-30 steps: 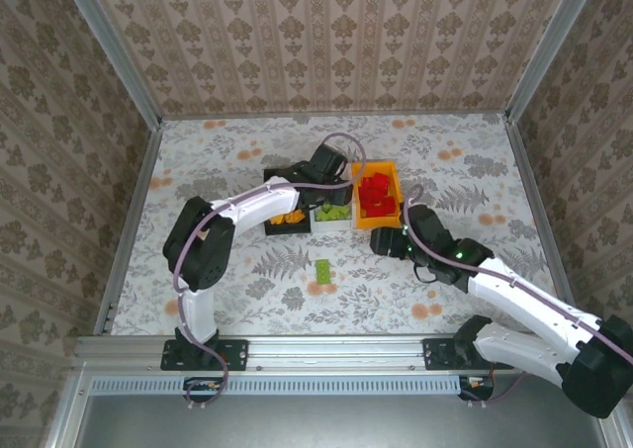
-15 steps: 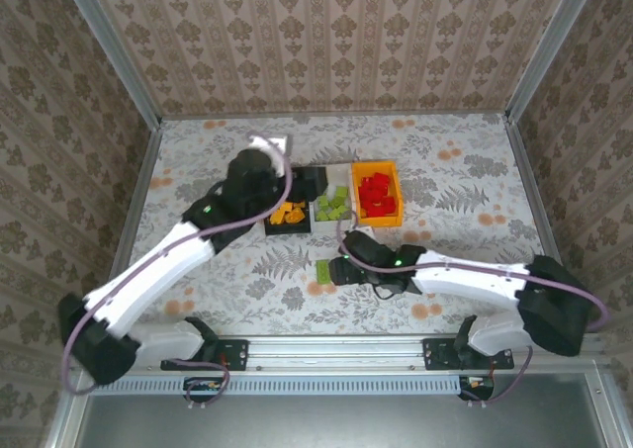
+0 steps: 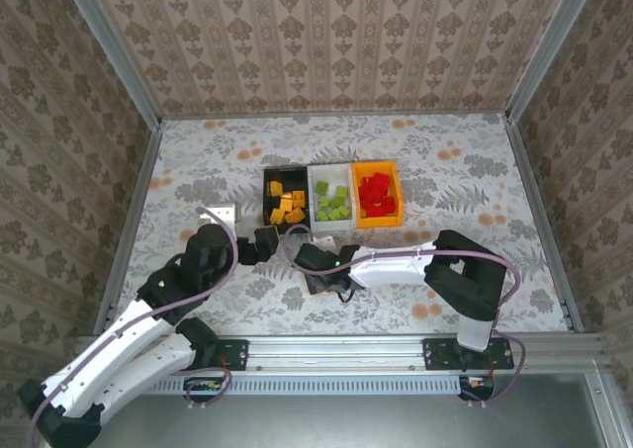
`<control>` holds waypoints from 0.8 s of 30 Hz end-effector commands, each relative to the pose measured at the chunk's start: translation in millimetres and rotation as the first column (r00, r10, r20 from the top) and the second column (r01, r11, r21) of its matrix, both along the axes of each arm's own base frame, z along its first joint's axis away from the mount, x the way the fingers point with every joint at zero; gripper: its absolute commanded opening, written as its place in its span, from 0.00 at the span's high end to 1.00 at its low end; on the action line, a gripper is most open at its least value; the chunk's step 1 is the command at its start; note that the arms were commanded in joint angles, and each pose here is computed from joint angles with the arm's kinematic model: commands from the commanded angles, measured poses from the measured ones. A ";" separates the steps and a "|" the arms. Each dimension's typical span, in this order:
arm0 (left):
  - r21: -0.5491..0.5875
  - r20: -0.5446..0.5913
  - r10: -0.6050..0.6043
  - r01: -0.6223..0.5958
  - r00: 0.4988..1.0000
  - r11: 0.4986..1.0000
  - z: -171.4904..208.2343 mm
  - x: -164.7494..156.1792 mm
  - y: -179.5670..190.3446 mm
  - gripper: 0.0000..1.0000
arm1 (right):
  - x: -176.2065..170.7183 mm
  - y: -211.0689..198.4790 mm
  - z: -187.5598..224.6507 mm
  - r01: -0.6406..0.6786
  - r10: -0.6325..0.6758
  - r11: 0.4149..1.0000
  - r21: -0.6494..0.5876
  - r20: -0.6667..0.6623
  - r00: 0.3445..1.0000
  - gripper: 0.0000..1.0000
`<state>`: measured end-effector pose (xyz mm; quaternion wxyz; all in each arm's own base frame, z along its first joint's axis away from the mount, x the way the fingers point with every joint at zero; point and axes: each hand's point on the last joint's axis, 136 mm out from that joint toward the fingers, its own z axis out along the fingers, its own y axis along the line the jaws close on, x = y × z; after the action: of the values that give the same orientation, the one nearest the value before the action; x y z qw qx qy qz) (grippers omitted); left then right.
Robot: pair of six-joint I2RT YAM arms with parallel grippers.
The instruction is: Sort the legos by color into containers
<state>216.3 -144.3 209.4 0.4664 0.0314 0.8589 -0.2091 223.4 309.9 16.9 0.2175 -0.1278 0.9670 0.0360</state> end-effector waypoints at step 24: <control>-0.005 -0.047 0.067 -0.068 0.997 0.998 -28.9 -9.2 20.2 0.00 | 75.6 -52.2 138.6 0.028 -0.076 0.976 0.218 0.217 0.973 0.73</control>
<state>208.1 -128.7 182.7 0.4541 0.0113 0.8694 -0.1943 276.7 253.2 152.0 0.3429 -0.0664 0.9286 0.1253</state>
